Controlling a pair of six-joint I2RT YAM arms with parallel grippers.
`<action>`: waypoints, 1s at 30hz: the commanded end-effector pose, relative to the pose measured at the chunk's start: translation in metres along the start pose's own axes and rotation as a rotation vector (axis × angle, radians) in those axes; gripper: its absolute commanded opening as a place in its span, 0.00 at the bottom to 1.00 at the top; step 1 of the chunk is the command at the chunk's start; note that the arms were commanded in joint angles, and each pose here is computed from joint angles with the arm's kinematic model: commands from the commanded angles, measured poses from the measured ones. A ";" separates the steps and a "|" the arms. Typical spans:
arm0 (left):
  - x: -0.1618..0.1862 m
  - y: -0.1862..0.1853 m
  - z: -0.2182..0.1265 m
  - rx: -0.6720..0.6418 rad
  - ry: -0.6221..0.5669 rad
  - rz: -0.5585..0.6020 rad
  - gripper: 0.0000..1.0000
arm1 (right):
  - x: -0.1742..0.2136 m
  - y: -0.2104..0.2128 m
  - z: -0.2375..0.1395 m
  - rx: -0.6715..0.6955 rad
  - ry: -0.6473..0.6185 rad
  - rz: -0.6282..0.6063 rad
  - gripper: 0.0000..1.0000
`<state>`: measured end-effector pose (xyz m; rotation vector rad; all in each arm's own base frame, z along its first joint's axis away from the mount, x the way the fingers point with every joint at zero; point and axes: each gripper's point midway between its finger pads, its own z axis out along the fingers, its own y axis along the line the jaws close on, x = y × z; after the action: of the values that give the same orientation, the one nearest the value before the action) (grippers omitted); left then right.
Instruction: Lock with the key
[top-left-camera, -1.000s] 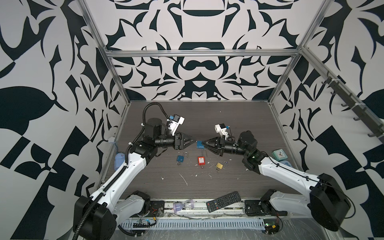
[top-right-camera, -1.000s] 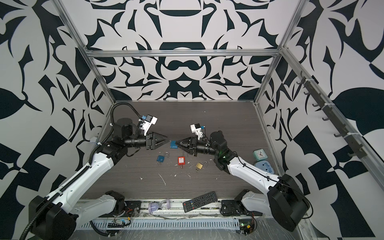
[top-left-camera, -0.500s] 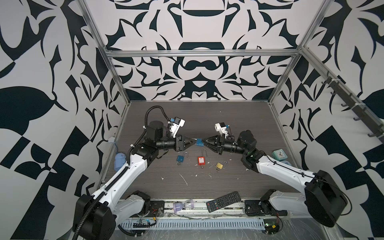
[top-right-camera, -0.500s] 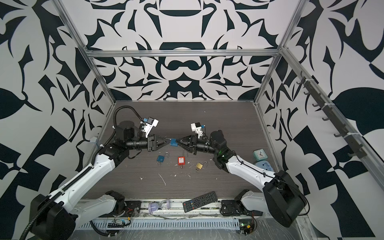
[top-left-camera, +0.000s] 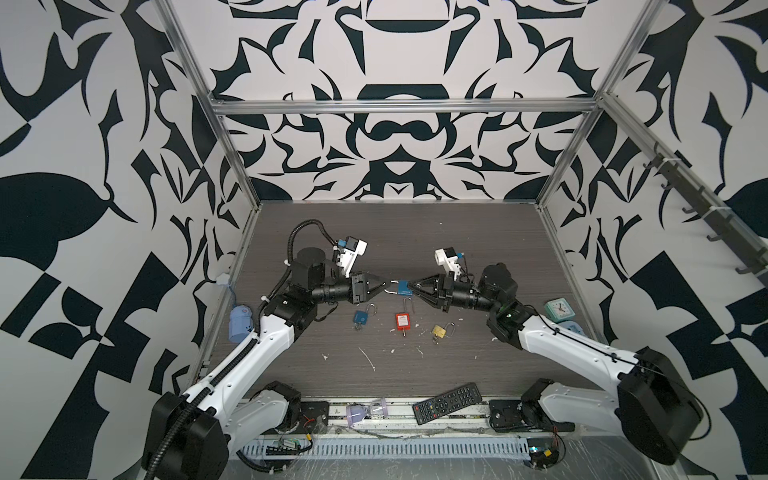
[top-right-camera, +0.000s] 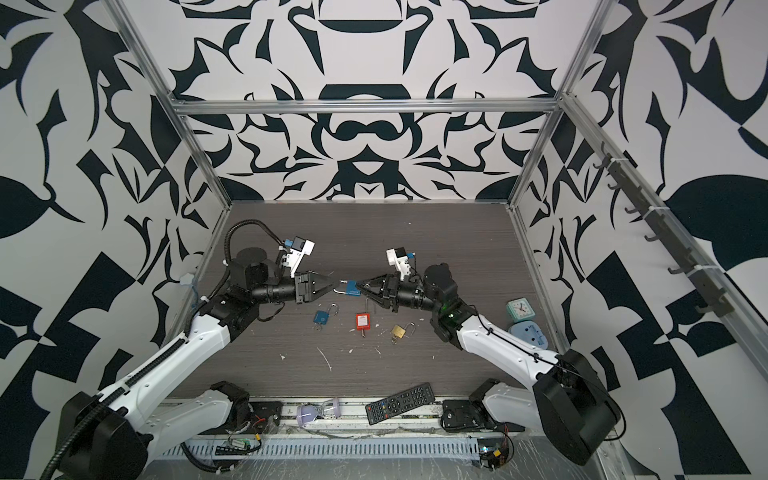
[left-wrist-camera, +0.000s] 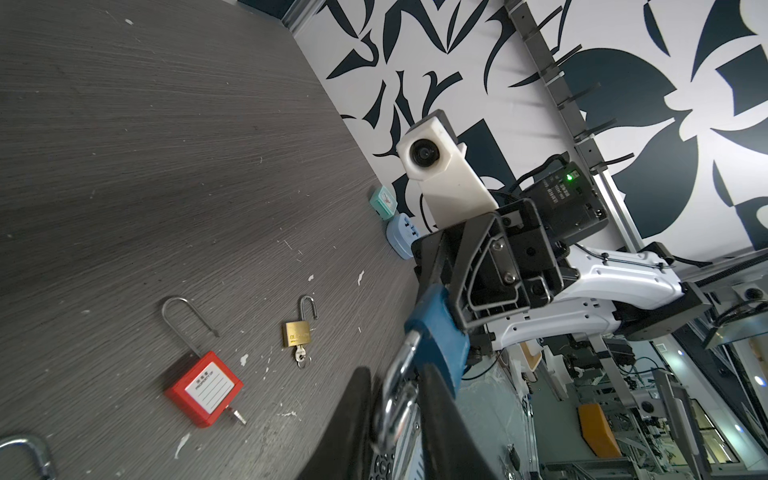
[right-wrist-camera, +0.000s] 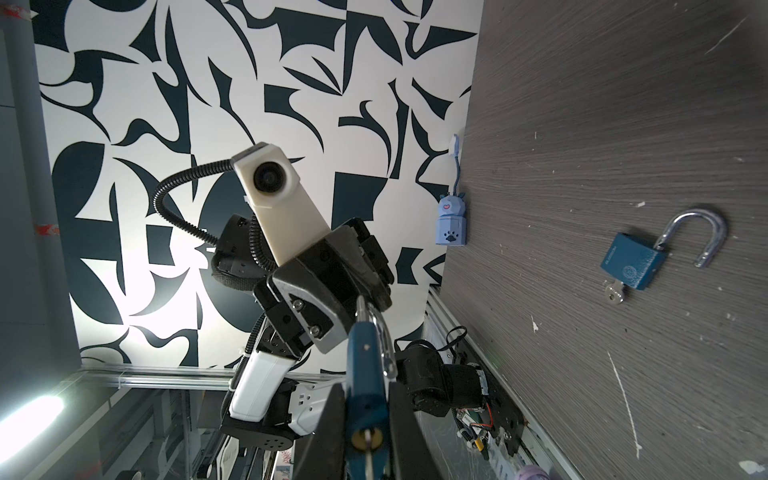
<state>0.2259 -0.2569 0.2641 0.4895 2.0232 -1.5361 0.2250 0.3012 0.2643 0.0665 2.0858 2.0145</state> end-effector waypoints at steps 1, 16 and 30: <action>-0.003 -0.018 0.000 0.046 -0.008 0.029 0.24 | -0.002 0.019 -0.003 -0.062 -0.016 -0.077 0.00; 0.001 -0.029 0.013 0.057 -0.002 -0.021 0.00 | 0.004 0.013 -0.005 -0.004 0.012 -0.200 0.00; -0.006 -0.042 0.028 0.156 -0.027 -0.085 0.00 | 0.020 0.003 -0.014 -0.009 0.049 -0.358 0.00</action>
<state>0.2160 -0.2856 0.2665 0.3829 2.0552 -1.6937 0.2233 0.2843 0.2644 -0.1770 1.9718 1.8034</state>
